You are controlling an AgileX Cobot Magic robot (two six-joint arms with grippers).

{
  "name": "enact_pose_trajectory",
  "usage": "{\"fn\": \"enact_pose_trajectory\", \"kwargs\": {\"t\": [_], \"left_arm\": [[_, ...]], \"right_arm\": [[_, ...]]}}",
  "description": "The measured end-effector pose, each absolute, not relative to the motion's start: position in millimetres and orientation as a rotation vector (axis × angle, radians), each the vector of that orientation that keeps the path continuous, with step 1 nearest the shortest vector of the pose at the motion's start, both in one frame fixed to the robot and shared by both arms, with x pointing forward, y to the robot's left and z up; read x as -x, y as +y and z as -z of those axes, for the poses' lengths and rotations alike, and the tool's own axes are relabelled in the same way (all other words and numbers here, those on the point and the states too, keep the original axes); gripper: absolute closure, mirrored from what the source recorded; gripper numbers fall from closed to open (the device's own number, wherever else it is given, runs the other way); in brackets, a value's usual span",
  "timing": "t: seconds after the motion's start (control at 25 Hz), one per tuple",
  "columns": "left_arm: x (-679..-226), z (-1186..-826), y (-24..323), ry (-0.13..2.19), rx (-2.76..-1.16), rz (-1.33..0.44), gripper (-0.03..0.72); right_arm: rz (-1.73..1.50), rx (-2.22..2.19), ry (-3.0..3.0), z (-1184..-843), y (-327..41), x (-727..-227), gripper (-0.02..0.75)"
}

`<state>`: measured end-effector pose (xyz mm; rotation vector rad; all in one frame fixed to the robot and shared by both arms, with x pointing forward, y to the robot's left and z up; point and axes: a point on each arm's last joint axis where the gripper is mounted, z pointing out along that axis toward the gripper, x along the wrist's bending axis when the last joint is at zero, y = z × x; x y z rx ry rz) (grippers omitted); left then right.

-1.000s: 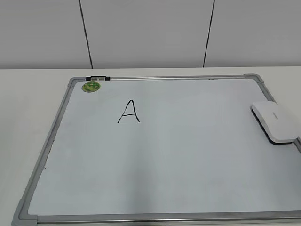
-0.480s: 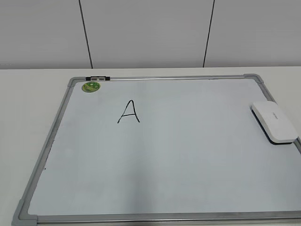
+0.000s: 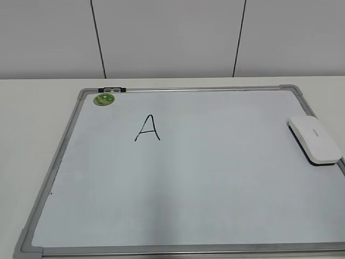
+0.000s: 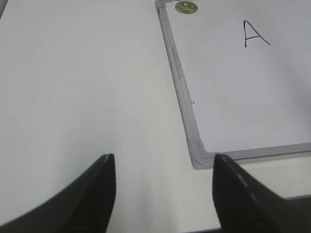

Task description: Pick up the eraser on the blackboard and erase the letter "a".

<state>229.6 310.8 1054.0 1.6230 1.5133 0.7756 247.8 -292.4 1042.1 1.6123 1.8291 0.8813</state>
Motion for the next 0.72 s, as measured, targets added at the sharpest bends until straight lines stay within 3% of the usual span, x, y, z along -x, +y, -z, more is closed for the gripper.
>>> {"fn": "enact_pose_trajectory", "kwargs": {"t": [0.72], "left_arm": [[-233.2,-1051.5,308.0,1.426,-1.687,-0.813,0.227]], "right_arm": [[-0.881,-1.600,1.826,-1042.7,-292.7,-248.3,0.206]]}}
